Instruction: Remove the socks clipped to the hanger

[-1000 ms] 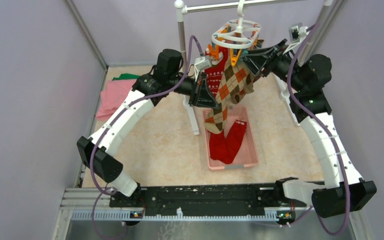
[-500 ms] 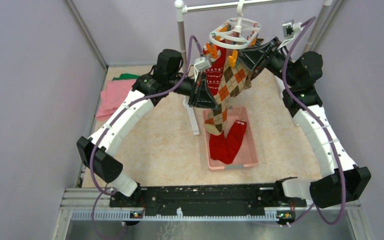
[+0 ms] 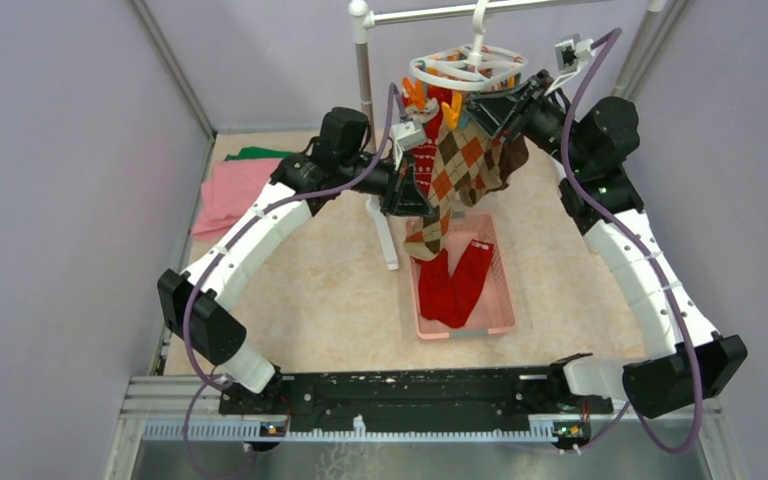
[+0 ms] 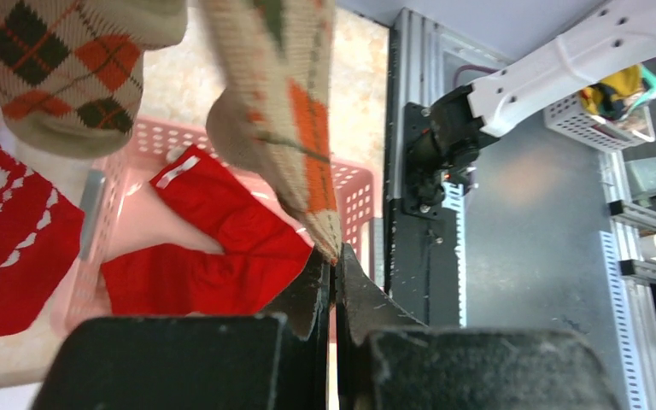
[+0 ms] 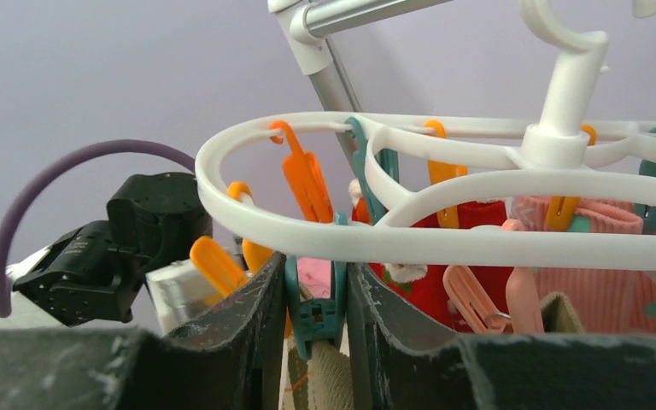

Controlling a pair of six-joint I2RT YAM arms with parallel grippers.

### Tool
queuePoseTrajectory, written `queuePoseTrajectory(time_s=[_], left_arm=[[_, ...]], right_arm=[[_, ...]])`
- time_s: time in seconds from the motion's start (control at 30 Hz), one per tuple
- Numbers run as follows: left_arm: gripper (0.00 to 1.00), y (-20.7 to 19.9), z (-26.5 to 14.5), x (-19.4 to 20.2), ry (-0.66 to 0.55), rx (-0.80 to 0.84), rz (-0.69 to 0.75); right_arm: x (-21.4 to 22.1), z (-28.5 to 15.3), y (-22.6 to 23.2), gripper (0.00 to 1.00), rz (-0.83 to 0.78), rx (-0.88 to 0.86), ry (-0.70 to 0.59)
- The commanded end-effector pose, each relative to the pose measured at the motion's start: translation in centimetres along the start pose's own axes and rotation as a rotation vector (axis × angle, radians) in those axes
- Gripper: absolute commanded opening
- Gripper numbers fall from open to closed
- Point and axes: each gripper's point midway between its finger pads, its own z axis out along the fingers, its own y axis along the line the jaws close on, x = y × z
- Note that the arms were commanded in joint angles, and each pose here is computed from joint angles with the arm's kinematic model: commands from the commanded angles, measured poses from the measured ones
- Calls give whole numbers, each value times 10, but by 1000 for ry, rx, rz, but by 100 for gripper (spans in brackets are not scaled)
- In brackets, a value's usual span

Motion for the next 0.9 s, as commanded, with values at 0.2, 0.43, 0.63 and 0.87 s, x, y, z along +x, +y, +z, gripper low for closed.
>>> queuePoseTrajectory(time_s=[0.2, 0.43, 0.63, 0.87], left_arm=[[0, 37, 18, 21, 20, -61, 28], [68, 45, 29, 36, 41, -66, 23], [99, 43, 29, 26, -10, -79, 45], [99, 36, 20, -4, -56, -74, 89]], right_arm=[[-16, -2, -1, 0, -64, 109, -29], [-3, 3, -3, 0, -61, 131, 16], [8, -12, -5, 48, -68, 169, 42], [31, -85, -42, 73, -190, 455, 67]])
